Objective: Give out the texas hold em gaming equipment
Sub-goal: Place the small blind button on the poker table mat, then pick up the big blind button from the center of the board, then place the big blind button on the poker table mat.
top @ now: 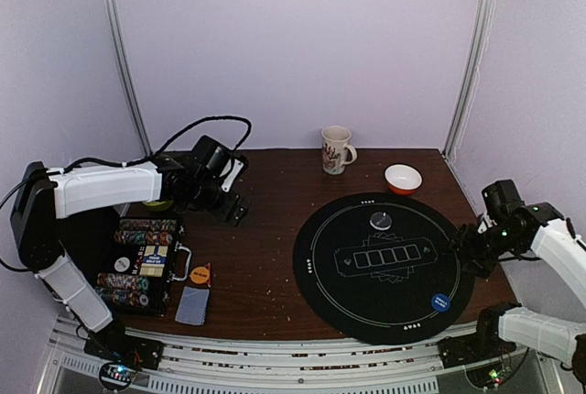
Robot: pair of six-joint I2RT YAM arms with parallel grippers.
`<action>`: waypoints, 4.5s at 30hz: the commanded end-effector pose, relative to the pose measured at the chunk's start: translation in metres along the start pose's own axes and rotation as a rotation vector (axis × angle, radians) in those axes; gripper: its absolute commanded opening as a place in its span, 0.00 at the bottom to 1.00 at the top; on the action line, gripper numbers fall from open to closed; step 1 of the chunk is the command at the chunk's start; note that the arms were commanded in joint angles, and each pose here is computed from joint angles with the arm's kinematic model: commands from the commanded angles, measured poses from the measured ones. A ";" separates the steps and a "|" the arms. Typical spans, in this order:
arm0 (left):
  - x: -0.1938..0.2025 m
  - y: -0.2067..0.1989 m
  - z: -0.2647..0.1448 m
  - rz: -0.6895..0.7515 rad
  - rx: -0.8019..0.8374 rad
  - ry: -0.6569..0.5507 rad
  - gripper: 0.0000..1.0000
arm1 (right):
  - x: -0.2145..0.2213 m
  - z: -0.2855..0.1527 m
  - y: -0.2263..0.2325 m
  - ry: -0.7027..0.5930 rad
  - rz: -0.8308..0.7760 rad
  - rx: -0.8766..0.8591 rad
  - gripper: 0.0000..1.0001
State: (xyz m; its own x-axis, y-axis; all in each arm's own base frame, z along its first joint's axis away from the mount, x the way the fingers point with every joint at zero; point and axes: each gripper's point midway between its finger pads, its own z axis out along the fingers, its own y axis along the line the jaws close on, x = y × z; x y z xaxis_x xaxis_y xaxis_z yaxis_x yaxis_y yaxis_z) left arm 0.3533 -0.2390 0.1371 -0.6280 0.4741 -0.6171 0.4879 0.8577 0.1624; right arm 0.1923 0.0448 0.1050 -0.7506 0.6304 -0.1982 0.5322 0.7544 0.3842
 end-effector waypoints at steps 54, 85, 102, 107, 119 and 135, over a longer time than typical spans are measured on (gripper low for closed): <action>0.183 -0.013 0.004 -0.210 0.092 0.575 0.69 | 0.028 0.063 0.147 0.032 -0.719 0.017 0.76; 0.188 -0.021 -0.015 -0.225 0.161 0.580 0.37 | 0.027 0.056 0.151 0.033 -0.734 0.008 0.76; 0.096 -0.040 -0.027 -0.037 0.197 0.356 0.33 | 0.038 0.045 0.196 0.065 -0.689 -0.194 0.76; 0.045 -0.097 -0.040 0.176 0.316 0.227 0.33 | 0.051 0.022 0.235 0.117 -0.653 -0.403 0.76; 0.029 -0.291 -0.057 0.618 0.621 0.132 0.31 | -0.033 0.011 0.131 -0.057 -0.442 -0.207 0.77; 0.068 -0.367 -0.005 0.749 0.581 0.232 0.31 | -0.025 0.011 0.100 -0.102 -0.473 -0.197 0.77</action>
State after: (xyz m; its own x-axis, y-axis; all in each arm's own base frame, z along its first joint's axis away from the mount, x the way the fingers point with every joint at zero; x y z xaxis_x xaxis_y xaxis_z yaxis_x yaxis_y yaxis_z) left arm 0.1208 -0.5059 0.0252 -0.1188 0.9493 -0.2912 0.9929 0.1140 -0.0336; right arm 0.2710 0.1060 0.1391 -0.8454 0.2617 -0.4656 0.0696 0.9183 0.3897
